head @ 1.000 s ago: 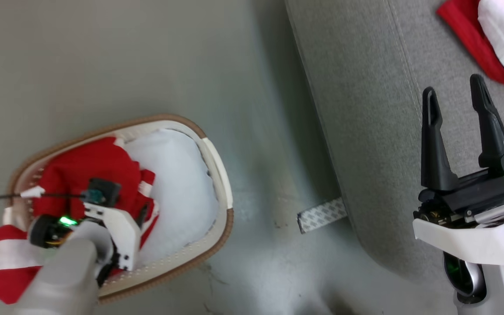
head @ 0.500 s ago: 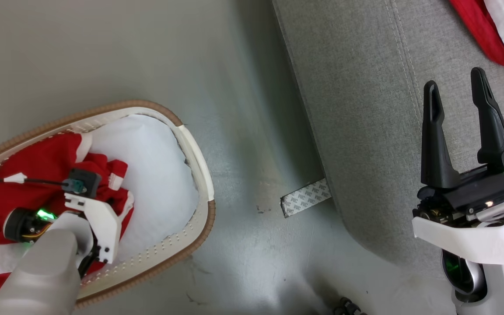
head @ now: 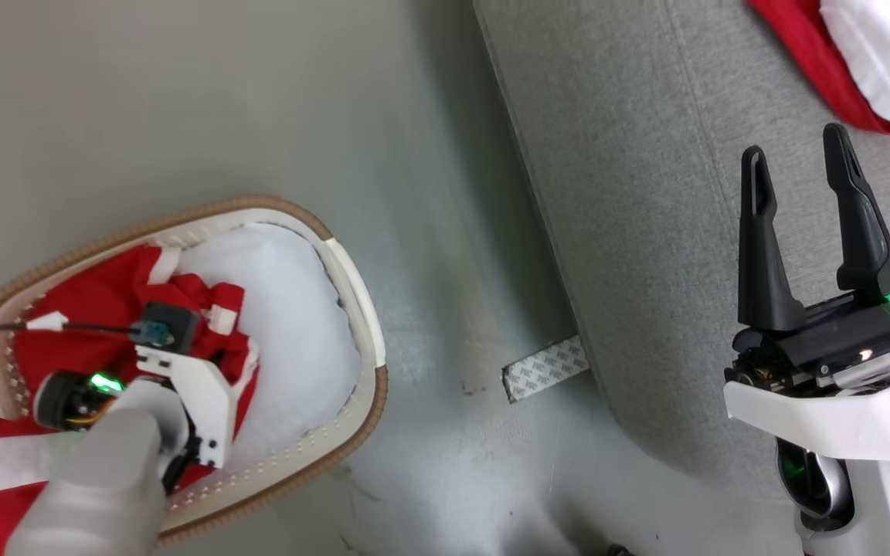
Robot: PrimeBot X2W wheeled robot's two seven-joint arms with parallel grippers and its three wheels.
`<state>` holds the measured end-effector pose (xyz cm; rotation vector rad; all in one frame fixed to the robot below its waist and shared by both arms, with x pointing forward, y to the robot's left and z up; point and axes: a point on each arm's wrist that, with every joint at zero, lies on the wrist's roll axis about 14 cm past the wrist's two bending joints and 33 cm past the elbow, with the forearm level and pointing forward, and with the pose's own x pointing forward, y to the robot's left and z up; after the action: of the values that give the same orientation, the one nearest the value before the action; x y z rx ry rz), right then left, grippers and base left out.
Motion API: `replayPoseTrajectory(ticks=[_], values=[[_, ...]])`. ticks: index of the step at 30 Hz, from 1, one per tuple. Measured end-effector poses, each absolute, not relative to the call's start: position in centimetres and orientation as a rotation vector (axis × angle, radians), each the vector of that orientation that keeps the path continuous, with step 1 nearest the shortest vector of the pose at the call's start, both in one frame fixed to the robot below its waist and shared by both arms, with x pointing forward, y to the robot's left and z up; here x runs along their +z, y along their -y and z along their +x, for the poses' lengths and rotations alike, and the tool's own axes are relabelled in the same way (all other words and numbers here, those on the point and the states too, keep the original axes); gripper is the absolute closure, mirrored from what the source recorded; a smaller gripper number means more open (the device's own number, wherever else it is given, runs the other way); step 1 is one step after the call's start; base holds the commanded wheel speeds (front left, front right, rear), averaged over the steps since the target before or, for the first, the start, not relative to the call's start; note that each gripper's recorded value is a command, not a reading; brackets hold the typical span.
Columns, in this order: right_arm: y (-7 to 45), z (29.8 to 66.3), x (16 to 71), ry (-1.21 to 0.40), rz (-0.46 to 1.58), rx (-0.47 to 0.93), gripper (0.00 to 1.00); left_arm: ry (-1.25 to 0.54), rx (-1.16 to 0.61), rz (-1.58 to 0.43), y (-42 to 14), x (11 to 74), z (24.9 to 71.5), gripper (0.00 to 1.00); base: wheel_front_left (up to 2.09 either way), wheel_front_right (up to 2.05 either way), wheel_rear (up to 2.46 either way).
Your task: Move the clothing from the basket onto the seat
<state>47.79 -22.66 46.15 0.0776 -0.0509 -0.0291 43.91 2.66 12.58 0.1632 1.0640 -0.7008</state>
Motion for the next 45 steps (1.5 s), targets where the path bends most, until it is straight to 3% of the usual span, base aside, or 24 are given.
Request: replayPoseTrajectory(ticks=[21, 32, 45], values=[[21.7, 42.0, 54.9, 0.228, 0.097, -0.02, 0.0, -0.662, -0.673, -0.009, 0.5, 29.5, 43.1, 1.0, 0.0, 0.0, 0.0], [19.2, 38.0, 56.8, 0.272, 0.17, 0.051, 0.0, -0.292, -0.605, -0.064, -1.1, 42.7, 44.3, 1.0, 0.0, 0.0, 0.0], [14.3, 36.6, 58.3, 0.305, 0.222, 0.205, 0.0, 0.091, -0.579, -0.059, -2.2, 55.5, 43.4, 1.0, 0.0, 0.0, 0.0]])
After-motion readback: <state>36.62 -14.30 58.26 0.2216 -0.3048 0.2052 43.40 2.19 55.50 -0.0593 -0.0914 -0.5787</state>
